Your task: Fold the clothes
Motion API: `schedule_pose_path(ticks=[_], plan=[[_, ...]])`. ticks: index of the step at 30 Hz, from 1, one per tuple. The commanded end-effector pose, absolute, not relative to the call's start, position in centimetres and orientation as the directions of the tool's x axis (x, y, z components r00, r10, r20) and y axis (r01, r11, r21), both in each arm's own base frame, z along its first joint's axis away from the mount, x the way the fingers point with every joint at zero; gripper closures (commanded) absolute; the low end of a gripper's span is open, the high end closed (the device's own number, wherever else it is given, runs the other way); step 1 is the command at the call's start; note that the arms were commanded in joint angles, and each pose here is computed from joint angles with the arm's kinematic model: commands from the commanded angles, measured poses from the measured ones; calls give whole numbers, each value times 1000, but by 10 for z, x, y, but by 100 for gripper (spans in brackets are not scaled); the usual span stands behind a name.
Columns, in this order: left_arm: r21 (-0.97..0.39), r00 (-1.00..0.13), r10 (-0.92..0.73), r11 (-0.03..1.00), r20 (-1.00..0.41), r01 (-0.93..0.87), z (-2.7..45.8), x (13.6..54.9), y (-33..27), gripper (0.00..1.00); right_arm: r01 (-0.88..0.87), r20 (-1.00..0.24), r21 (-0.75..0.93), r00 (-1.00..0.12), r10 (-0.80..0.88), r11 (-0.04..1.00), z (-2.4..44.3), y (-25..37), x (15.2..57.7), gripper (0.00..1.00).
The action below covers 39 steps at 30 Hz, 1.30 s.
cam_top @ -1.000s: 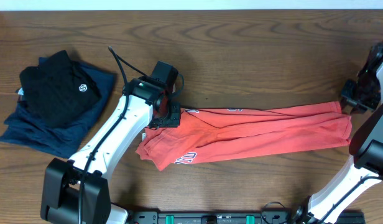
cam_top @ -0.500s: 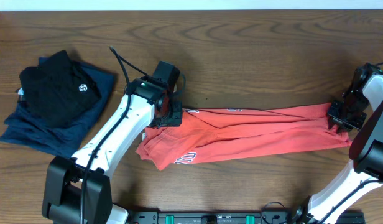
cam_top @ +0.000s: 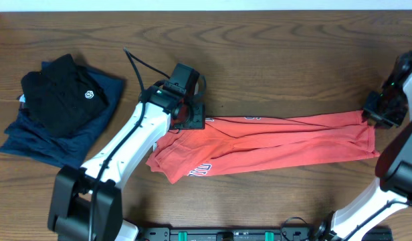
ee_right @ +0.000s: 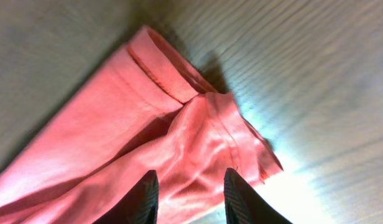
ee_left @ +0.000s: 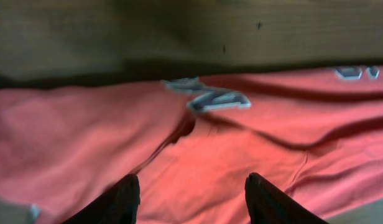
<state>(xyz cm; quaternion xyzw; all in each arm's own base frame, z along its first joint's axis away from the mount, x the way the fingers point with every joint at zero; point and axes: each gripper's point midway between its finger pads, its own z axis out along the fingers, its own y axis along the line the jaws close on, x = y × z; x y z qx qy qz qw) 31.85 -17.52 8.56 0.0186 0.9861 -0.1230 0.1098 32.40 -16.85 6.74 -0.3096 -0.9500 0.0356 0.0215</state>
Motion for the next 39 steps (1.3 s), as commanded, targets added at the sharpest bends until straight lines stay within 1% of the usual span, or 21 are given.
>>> schedule_pose_path(ticks=[1, 6, 7, 8, 10, 13, 14, 15, 17, 21, 25, 28, 39], plan=[[-233, -987, -3, 972, -163, 35, 60, 318, -179, 43, 589, -40, -68, -808, 588, 805, 90, -169, 329, 66], [-215, -993, -1, 976, -120, 25, 30, 323, -181, 45, 585, -29, -70, -811, 584, 808, 88, -168, 327, 66], [-219, -994, 1, 975, -110, 26, 27, 322, -183, 49, 585, -29, -70, -811, 584, 808, 88, -168, 327, 66], [-229, -995, 2, 973, -102, 26, 26, 321, -184, 57, 584, -29, -70, -811, 584, 809, 88, -168, 327, 66], [-243, -995, 4, 970, -97, 28, 26, 320, -187, 68, 585, -33, -69, -811, 584, 808, 88, -168, 328, 66], [-248, -995, 5, 968, -103, 30, 26, 321, -188, 81, 585, -34, -69, -811, 584, 808, 88, -168, 328, 67], [-250, -995, 8, 968, -104, 34, 27, 321, -188, 81, 585, -34, -69, -811, 584, 808, 88, -168, 328, 66], [-254, -995, 8, 967, -103, 34, 27, 321, -189, 87, 585, -34, -69, -811, 584, 808, 88, -168, 328, 66], [-274, -995, 11, 961, -95, 37, 30, 319, -192, 92, 585, -36, -69, -811, 584, 808, 88, -168, 328, 67], [-325, -994, 31, 944, -105, 64, 42, 317, -200, 93, 585, -37, -69, -811, 584, 808, 88, -169, 329, 67], [-349, -990, 53, 932, -131, 96, 54, 316, -204, 86, 585, -37, -69, -811, 584, 808, 88, -169, 329, 66], [-349, -989, 56, 932, -139, 102, 59, 315, -203, 83, 585, -37, -69, -811, 584, 808, 88, -169, 329, 67], [-331, -992, 61, 939, -112, 95, 50, 311, -201, 83, 585, -35, -69, -811, 584, 808, 88, -168, 328, 67]])
